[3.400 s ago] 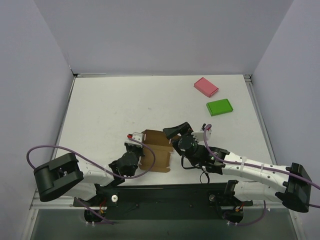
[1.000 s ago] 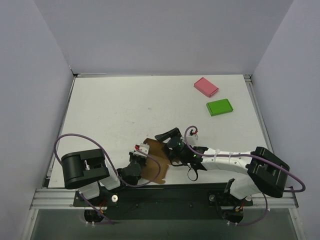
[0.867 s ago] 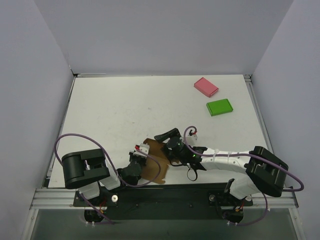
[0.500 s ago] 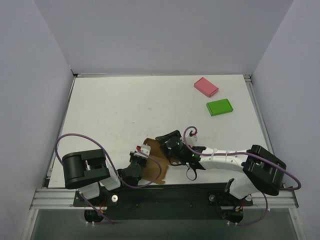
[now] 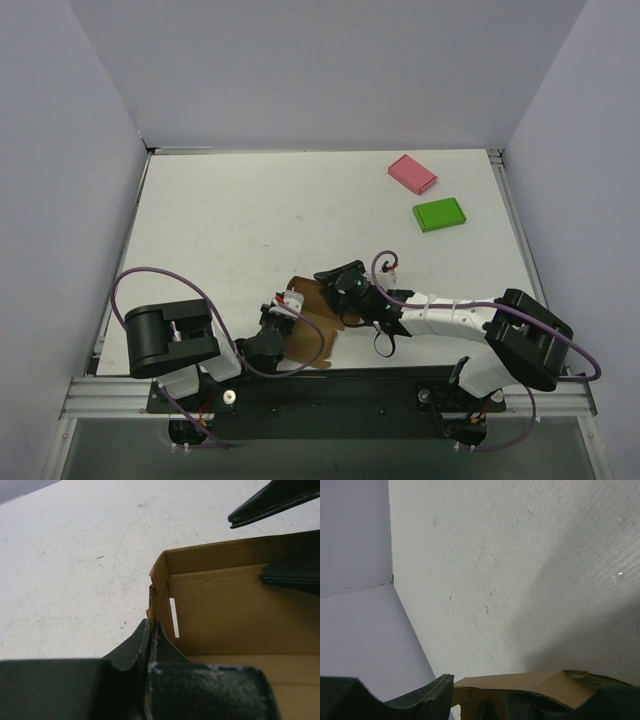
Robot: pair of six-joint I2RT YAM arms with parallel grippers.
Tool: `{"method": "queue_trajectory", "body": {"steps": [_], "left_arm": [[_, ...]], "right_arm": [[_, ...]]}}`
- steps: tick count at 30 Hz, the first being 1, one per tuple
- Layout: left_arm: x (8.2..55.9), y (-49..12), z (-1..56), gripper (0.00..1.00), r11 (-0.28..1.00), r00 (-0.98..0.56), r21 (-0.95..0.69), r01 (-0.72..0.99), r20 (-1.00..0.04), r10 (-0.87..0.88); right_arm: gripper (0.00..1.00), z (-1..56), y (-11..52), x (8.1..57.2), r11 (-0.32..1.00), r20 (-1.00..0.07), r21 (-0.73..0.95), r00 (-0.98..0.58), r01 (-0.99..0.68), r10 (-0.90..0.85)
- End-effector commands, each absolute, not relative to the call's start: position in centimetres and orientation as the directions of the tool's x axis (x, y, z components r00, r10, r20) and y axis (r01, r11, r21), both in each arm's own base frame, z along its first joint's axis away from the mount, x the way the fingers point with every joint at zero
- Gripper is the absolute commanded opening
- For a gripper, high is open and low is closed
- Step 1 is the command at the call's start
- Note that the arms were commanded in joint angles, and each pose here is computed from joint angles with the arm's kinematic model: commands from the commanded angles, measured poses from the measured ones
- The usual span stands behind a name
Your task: Fold the paper box
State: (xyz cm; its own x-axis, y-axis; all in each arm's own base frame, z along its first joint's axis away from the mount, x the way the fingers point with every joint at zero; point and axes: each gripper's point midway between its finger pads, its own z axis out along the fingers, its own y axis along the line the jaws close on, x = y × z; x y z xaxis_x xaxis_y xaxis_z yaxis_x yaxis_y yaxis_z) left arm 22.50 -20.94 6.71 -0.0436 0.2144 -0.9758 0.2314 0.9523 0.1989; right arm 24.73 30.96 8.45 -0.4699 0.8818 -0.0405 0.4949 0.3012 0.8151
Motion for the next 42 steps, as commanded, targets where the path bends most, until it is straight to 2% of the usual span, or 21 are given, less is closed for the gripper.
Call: {"method": "queue_trajectory", "body": {"steps": [1,15,18,21,22,24,27,28,29,33,36,42], "left_arm": [[22.9,-22.5,12.4,0.00,0.974,0.069,-0.064,0.218,-0.994,-0.081],[22.9,-22.7,12.7,0.00,0.976,0.082,-0.036,0.215,-0.995,-0.055],[22.9,-22.9,13.0,0.00,0.974,0.090,-0.026,0.227,-0.995,-0.048],[22.7,-23.5,13.3,0.00,0.964,0.101,-0.017,0.265,-0.994,-0.045],[22.7,-23.5,13.5,0.00,0.963,0.102,-0.022,0.268,-0.993,-0.051],[22.5,-23.3,13.7,0.00,0.959,0.106,-0.026,0.283,-0.993,-0.059],[22.0,-23.4,14.4,0.11,0.944,0.119,-0.034,0.328,-0.990,-0.077],[21.9,-23.3,14.5,0.15,0.940,0.124,-0.030,0.339,-0.989,-0.076],[21.7,-23.1,14.7,0.26,0.935,0.129,-0.028,0.354,-0.989,-0.079],[20.6,-23.1,15.2,0.45,0.899,0.148,-0.013,0.438,-0.985,-0.087],[19.6,-23.4,15.3,0.55,0.858,0.137,-0.011,0.514,-0.986,-0.095],[17.4,-24.8,15.8,0.61,0.750,0.032,-0.035,0.660,-0.997,-0.075]], "right_arm": [[0.44,8.9,30.5,25.7,0.259,-0.021,0.818,-0.423,0.514,0.906],[0.36,7.9,31.6,26.0,0.175,0.103,0.786,-0.404,0.593,0.909],[0.29,7.9,32.3,26.2,0.157,0.130,0.788,-0.409,0.595,0.903],[0.19,8.1,32.8,26.4,0.153,0.140,0.794,-0.421,0.589,0.896],[0.13,8.2,32.9,26.3,0.155,0.141,0.796,-0.427,0.586,0.893],[0.08,8.3,32.9,26.4,0.163,0.132,0.801,-0.434,0.576,0.891],[0.00,8.9,32.8,26.4,0.172,0.114,0.812,-0.441,0.557,0.890],[0.00,8.8,32.7,26.4,0.176,0.108,0.814,-0.442,0.554,0.890],[0.00,8.9,32.6,26.4,0.180,0.102,0.816,-0.443,0.550,0.890],[0.00,8.7,32.6,26.4,0.181,0.099,0.827,-0.455,0.532,0.885],[0.00,8.7,32.7,26.4,0.180,0.093,0.843,-0.467,0.506,0.879],[0.00,10.4,33.0,26.6,0.192,0.036,0.900,-0.504,0.392,0.863]]}}
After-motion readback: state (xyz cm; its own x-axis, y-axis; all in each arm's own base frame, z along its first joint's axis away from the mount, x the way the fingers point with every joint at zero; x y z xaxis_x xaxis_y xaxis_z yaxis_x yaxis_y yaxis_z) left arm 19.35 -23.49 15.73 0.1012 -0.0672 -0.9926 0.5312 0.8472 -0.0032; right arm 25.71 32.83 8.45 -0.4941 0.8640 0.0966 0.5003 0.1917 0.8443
